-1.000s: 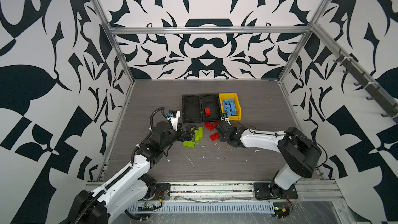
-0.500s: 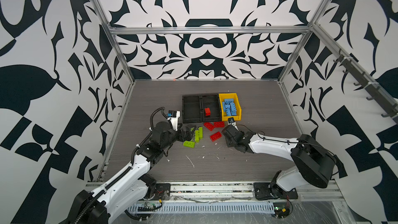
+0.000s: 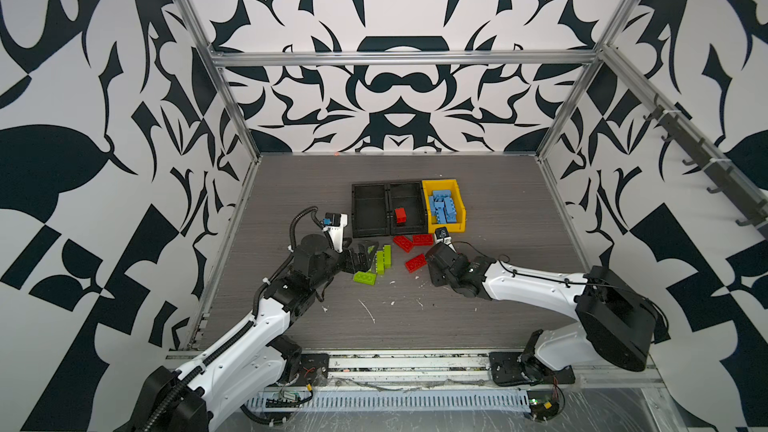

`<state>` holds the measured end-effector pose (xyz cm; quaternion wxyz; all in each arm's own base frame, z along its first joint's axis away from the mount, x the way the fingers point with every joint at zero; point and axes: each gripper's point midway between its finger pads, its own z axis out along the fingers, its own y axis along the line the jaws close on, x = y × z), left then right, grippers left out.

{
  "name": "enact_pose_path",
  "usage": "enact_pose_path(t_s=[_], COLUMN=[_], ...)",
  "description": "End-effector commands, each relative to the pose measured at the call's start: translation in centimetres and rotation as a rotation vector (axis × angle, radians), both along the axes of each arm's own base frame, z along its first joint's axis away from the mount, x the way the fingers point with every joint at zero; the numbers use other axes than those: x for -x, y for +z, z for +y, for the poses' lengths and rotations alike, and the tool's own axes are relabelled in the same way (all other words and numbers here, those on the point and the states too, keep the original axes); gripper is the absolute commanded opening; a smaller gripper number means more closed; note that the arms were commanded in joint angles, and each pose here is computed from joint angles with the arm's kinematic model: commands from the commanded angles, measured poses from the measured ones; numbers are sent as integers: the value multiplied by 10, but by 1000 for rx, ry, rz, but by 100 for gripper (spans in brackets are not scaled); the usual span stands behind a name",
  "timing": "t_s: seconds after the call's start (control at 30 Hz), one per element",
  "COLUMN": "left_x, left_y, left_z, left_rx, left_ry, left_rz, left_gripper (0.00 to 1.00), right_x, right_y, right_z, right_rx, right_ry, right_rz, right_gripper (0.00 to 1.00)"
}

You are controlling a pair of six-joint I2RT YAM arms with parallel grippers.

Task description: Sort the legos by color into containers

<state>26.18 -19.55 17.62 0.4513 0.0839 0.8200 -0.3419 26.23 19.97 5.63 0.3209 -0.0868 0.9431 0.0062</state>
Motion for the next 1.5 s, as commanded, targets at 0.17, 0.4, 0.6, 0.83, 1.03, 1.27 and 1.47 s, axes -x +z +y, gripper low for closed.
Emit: enact_pose_path(t_s=[0.17,0.4,0.6,0.83,1.03,1.27,1.47], left_x=[-1,-1,-1,-1,-1,-1,-1], left_y=[9,9,9,7,8,8,10], left_z=[-2,-2,-2,-2,-2,-2,-1], left_rx=[21,22,24,21,23,23,24], left_ry=[-5,-7,-6,-6,-6,-6,-3], left_rz=[-18,-16,-15,-13,-15,-15,-20], left_gripper=[100,100,100,100,100,100,100], right_x=[0,-3,-3,-7,-11,-19,-27], right_y=[-4,-13,-24,-33,-44,-50,-40], right_z=[-11,-3,-15,-21,-32,-22,-11], right_rx=[7,6,62,82,115,160,153], right_ry=[-66,-54,-90,-96,-113,-85,-60], right_rz=[-16,1,1,11,40,67,47], right_gripper=[65,68,69,69,60,48,39])
